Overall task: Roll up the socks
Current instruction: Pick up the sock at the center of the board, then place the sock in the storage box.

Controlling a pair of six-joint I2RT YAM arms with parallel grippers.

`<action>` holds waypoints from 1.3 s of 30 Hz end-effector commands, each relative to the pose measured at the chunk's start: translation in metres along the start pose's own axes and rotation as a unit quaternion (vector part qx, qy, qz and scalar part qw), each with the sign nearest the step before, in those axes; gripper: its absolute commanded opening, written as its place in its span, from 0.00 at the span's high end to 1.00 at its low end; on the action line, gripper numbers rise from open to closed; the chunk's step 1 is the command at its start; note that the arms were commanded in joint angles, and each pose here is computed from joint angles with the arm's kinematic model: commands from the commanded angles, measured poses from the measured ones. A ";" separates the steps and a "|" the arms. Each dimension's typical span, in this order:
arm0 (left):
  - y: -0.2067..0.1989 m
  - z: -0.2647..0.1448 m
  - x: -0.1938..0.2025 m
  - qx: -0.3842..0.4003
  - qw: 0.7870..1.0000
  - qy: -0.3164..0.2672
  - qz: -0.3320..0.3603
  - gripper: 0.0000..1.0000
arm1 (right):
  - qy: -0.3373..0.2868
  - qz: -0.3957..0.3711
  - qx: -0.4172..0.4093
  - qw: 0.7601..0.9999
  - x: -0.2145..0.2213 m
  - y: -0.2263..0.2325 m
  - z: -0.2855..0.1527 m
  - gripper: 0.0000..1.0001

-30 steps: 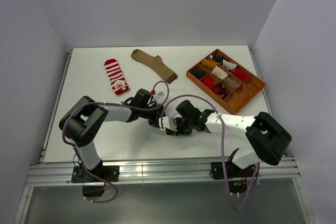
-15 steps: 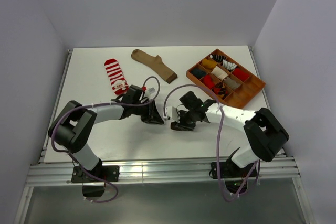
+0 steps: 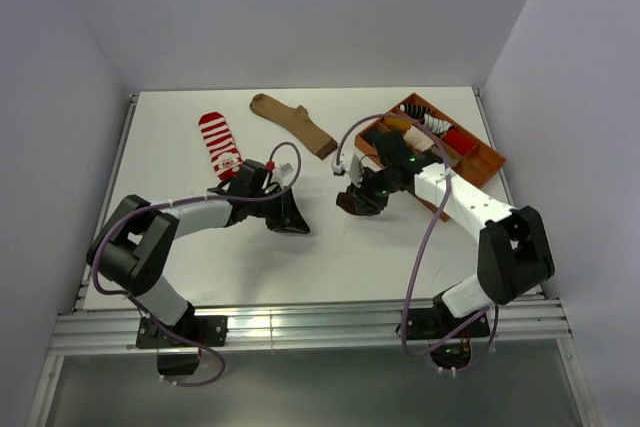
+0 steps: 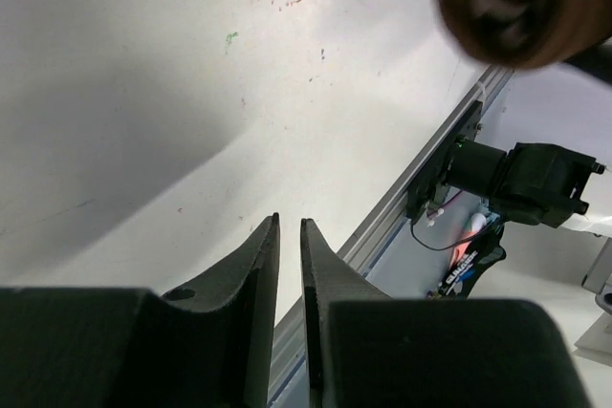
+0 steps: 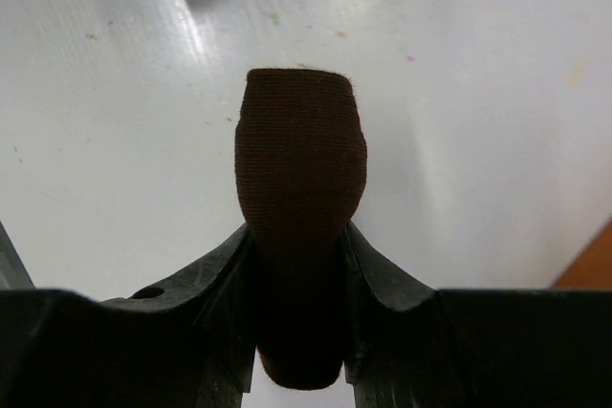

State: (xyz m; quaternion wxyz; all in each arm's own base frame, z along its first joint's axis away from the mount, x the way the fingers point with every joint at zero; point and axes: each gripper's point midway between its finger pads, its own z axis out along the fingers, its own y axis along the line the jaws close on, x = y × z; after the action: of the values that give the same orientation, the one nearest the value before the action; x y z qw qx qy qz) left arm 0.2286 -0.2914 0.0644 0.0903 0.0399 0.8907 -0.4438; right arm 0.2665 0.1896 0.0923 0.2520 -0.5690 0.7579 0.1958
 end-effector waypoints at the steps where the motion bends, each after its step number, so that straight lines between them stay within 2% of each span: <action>1: -0.015 -0.011 -0.012 0.013 0.999 -0.029 0.026 0.80 | -0.032 0.022 0.026 0.999 -0.012 -0.018 -0.036 1.00; 8: -0.026 -0.020 -0.030 0.010 0.996 -0.075 0.038 0.81 | -0.029 0.102 0.144 0.984 0.027 -0.082 -0.103 1.00; 13: -0.041 -0.027 -0.044 0.032 0.993 -0.107 0.045 0.81 | 0.000 0.161 0.243 0.957 0.077 -0.123 -0.139 1.00; 20: -0.053 -0.031 -0.052 0.054 0.989 -0.125 0.054 0.80 | 0.018 0.196 0.340 0.920 0.120 -0.162 -0.167 1.00; 27: -0.060 -0.030 -0.056 0.062 0.988 -0.122 0.067 0.80 | 0.064 0.193 0.398 0.894 0.156 -0.169 -0.165 1.00; 39: -0.052 -0.024 -0.054 0.059 0.990 -0.115 0.060 0.80 | 0.097 0.178 0.405 0.892 0.188 -0.159 -0.146 1.00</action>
State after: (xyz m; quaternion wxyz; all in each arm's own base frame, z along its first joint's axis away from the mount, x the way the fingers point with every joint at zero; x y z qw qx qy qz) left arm 0.2621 -0.2972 0.1167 0.1999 0.0371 0.8564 -0.4746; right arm 0.3420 -0.0724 0.0795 0.3173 -0.2846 0.8986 -0.1046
